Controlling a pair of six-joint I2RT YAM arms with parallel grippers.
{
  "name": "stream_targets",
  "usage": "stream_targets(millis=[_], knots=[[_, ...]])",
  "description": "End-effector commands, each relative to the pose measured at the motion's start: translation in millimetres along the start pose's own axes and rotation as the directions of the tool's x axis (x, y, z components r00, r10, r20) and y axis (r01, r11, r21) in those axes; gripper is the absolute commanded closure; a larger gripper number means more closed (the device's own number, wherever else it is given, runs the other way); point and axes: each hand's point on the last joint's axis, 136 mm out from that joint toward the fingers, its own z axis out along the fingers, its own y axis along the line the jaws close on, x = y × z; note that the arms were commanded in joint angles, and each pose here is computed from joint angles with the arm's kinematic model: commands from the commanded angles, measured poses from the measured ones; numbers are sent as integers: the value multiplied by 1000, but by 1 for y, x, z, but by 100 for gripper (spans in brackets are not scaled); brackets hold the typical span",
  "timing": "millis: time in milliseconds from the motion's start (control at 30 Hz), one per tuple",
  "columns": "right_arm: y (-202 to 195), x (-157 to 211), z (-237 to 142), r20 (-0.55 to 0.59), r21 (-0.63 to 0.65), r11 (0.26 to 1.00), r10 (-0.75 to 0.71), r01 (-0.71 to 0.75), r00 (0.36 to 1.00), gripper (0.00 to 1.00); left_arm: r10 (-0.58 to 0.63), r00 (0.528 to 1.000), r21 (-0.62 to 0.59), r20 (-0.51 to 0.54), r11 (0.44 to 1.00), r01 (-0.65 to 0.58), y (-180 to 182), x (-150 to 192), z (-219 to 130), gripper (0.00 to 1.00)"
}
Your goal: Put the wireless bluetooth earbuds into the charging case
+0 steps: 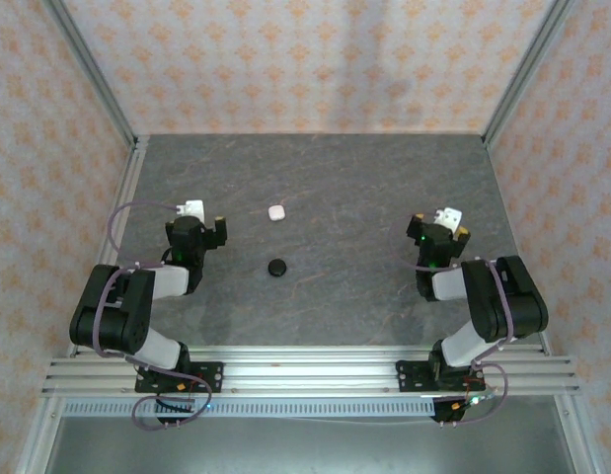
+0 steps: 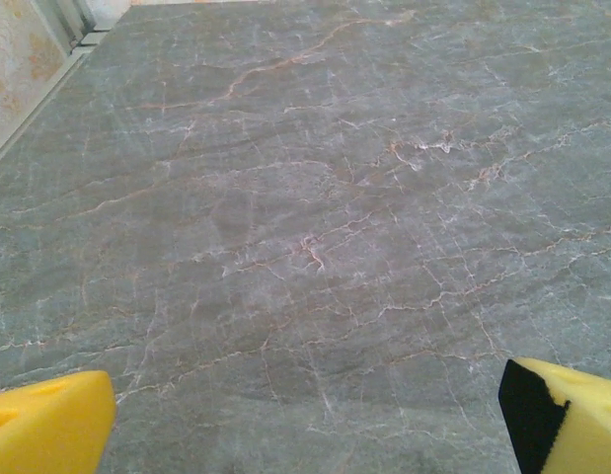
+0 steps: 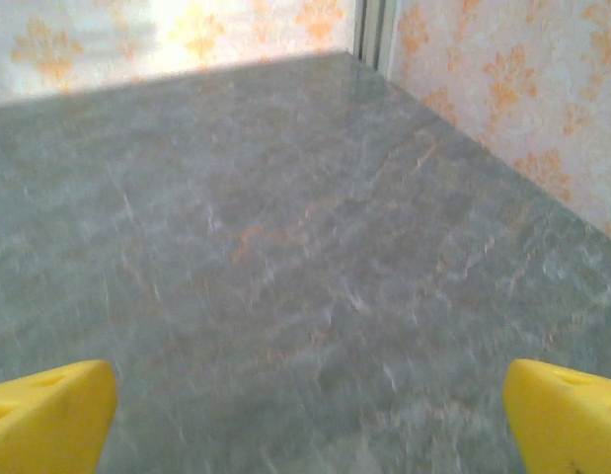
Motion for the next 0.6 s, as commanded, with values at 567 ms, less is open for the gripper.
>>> stream_targets(millis=[567], knots=[[-2,-2,6,-16,-3,1000,30,-30,999,1,-11,999,3,48,1000,11,1,-12,0,0]])
